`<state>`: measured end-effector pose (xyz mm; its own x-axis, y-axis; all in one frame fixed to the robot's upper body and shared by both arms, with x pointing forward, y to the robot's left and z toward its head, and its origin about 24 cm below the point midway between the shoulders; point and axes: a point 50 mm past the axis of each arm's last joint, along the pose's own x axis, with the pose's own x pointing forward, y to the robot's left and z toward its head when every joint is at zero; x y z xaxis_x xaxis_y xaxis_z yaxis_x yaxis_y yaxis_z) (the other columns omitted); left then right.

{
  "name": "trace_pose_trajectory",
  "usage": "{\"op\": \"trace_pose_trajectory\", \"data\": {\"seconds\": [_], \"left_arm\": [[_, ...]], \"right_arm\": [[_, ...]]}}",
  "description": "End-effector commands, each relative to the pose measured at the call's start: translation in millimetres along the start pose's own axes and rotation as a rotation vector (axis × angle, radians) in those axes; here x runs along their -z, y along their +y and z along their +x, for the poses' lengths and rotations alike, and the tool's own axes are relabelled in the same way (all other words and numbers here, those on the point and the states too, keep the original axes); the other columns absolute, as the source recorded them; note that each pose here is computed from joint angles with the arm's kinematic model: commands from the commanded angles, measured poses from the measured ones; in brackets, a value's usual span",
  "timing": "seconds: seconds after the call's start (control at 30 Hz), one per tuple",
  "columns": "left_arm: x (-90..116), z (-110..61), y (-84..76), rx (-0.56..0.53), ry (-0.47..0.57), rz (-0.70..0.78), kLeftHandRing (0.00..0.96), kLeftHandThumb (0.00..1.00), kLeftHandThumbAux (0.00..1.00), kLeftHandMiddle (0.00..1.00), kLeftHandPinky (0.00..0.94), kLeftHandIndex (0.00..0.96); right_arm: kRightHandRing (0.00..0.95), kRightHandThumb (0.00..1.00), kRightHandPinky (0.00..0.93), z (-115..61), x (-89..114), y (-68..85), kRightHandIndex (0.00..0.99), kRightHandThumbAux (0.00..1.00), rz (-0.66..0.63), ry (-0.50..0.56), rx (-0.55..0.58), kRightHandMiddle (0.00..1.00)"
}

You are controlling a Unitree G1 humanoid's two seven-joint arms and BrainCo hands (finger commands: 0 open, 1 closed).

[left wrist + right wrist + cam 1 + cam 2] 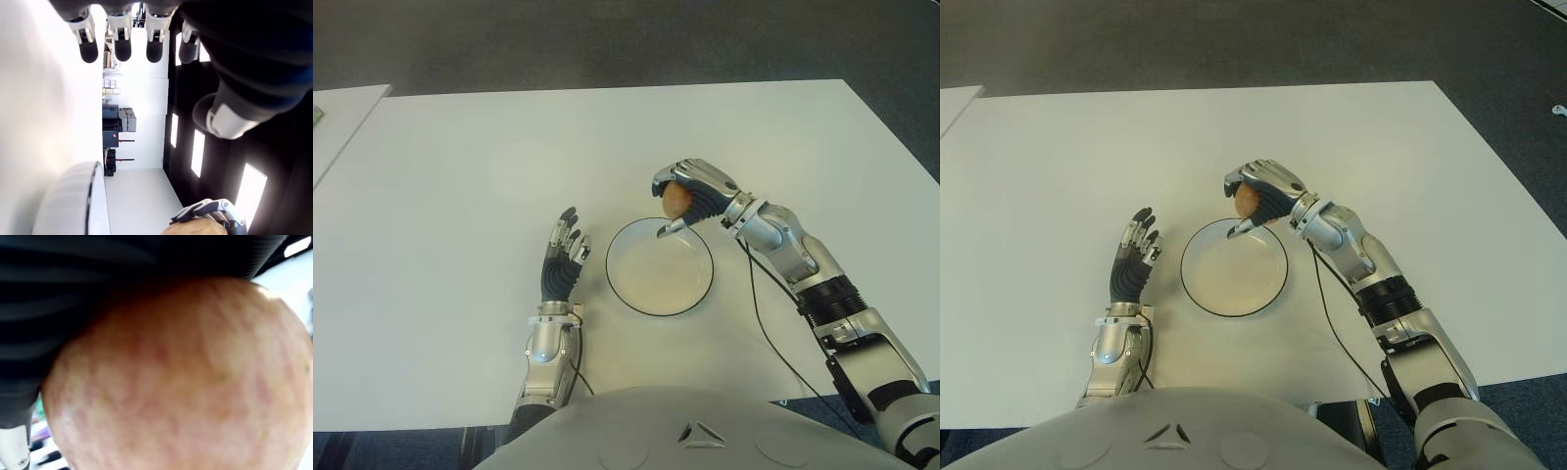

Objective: Put the apples into the plate.

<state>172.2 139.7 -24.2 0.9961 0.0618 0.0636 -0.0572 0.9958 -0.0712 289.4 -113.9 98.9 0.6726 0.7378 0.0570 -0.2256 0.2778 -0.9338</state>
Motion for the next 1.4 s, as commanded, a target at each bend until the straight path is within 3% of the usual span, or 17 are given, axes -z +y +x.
{"op": "trace_pose_trajectory", "data": {"seconds": [0.03,0.33,0.67,0.93,1.4], "left_arm": [[27,-18.3,-1.2,-0.035,0.149,-0.026,0.0,0.0,0.649,0.061,0.0,0.107],[30,-15.8,-1.3,-0.006,0.171,0.04,0.0,0.0,0.632,0.03,0.0,0.068],[29,-16.9,-5.3,-0.003,0.173,0.057,0.0,0.0,0.597,0.016,0.0,0.019],[33,-17.1,-6.0,-0.008,0.186,0.053,0.0,0.0,0.583,0.002,0.0,0.001],[34,-15.0,-6.7,0.011,0.185,0.05,0.0,0.0,0.573,0.0,0.0,0.0]], "right_arm": [[0.8,0.703,0.727,0.3,-10,16.0,0.44,0.72,-0.013,-0.04,-0.048,0.814],[0.8,0.701,0.712,6.8,-22,35.1,0.439,0.722,-0.039,-0.091,-0.105,0.816],[0.801,0.702,0.771,0.4,-33,51.1,0.44,0.721,-0.087,-0.148,-0.15,0.82],[0.827,0.703,0.827,-7.7,-35,58.4,0.439,0.72,-0.073,-0.166,-0.147,0.85],[0.84,0.703,0.782,-18.0,-34,62.6,0.439,0.72,-0.101,-0.189,-0.161,0.855]]}}
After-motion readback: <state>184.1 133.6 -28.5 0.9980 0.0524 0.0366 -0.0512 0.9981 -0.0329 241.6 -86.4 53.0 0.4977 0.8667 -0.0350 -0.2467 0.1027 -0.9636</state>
